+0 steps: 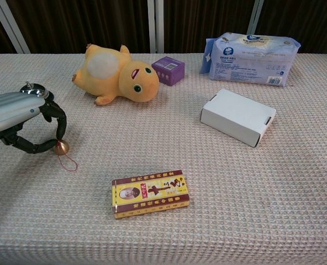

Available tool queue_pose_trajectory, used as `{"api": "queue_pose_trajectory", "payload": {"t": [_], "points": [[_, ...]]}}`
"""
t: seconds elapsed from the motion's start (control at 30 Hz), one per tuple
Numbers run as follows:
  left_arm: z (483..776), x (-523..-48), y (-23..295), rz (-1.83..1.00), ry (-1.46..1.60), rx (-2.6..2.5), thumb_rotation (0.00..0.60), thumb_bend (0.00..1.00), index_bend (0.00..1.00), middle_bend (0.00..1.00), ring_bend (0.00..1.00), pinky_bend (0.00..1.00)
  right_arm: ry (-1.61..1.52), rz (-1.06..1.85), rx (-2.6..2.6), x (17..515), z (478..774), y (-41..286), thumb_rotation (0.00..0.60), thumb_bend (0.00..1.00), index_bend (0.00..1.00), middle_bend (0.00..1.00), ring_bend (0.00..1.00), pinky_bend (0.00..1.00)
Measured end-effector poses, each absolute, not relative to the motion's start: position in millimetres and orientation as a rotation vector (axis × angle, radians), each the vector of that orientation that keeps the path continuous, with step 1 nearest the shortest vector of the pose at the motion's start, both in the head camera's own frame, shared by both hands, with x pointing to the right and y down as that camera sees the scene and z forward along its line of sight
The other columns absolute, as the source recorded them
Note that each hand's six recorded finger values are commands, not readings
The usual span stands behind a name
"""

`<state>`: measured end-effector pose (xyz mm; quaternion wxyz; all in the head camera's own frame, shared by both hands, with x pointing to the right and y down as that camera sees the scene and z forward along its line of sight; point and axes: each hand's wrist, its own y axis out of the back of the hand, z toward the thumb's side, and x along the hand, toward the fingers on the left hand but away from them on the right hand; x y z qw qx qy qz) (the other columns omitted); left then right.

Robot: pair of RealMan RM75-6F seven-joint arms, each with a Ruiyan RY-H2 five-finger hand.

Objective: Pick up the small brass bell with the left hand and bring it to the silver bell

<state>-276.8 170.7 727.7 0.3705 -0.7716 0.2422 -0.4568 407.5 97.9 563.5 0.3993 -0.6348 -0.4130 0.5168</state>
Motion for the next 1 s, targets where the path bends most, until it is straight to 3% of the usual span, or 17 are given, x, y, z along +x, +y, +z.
{"api": "queue_pose_trajectory", "payload": {"t": [0.4,0.73,1.0], "points": [[713.3,-275.9,161.7,-1.129,0.701,-1.977,0.6,0.47,0.66,0.5,0.31,0.38,-1.052,1.305,-1.603,408.4,562.0,98.1,0.6,0.33,0.0,0.0,0.0,0.0],[666.5,-273.4,110.9,-1.016,0.972,-1.933,0.6,0.48,0.68,0.52,0.33,0.38,-1.059,1.301,-1.604,409.6,560.6,98.8,0.6,0.33,0.0,0.0,0.0,0.0],[672.7,-278.5,117.5,-1.095,0.855,-1.856,0.6,0.49,0.7,0.52,0.33,0.37,-1.052,1.303,-1.607,408.5,562.8,100.2,0.6,0.33,0.0,0.0,0.0,0.0]]}}
